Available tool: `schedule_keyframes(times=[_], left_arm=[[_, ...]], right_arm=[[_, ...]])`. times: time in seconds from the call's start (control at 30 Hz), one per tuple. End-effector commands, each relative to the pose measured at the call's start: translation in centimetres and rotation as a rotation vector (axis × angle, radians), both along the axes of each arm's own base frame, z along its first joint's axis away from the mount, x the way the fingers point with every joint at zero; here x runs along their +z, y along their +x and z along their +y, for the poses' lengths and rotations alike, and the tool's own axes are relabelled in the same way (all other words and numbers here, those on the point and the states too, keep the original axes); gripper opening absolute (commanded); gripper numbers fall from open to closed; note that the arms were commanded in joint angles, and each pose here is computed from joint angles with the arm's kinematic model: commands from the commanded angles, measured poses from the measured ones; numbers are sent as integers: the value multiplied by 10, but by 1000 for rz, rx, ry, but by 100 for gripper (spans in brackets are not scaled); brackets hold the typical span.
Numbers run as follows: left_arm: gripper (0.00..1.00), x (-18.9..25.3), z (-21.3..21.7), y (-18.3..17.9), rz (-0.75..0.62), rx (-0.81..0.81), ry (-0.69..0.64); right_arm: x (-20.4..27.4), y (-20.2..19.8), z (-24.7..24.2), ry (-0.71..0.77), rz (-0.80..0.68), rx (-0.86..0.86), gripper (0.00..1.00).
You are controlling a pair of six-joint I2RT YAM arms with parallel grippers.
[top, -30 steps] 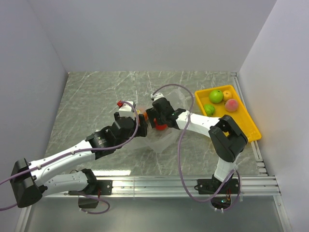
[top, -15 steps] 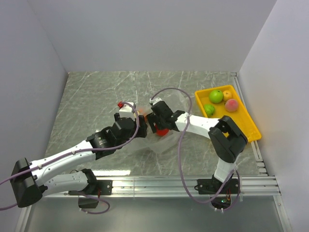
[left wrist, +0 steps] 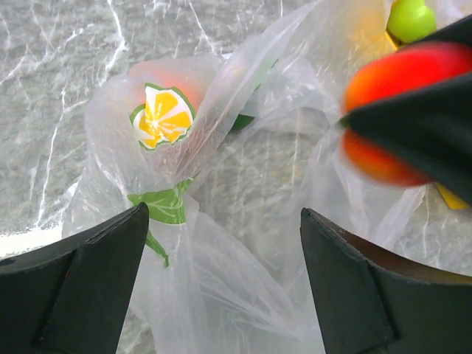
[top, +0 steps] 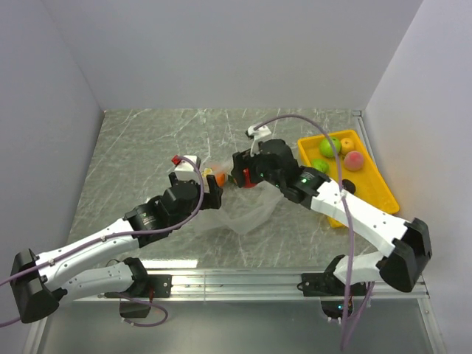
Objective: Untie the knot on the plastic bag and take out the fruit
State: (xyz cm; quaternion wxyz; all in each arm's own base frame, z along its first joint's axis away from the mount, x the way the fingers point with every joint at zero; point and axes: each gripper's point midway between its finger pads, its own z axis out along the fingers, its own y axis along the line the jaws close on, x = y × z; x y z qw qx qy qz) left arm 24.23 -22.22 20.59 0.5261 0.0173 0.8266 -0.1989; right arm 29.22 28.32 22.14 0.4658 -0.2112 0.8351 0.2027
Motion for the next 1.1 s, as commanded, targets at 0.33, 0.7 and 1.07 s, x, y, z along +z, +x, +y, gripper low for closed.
schedule_keyframes(times=[0.33, 0.7, 1.07], left_arm=[[94, 24, 11, 1, -55, 39, -61], [99, 18, 20, 0, -21, 63, -27], [99, 13, 41, 3, 27, 120, -1]], right_arm=[[131, 35, -174, 111, -299, -535, 29], [10, 73, -334, 234, 42, -1127, 31], [-68, 112, -387, 186, 248, -1349, 100]])
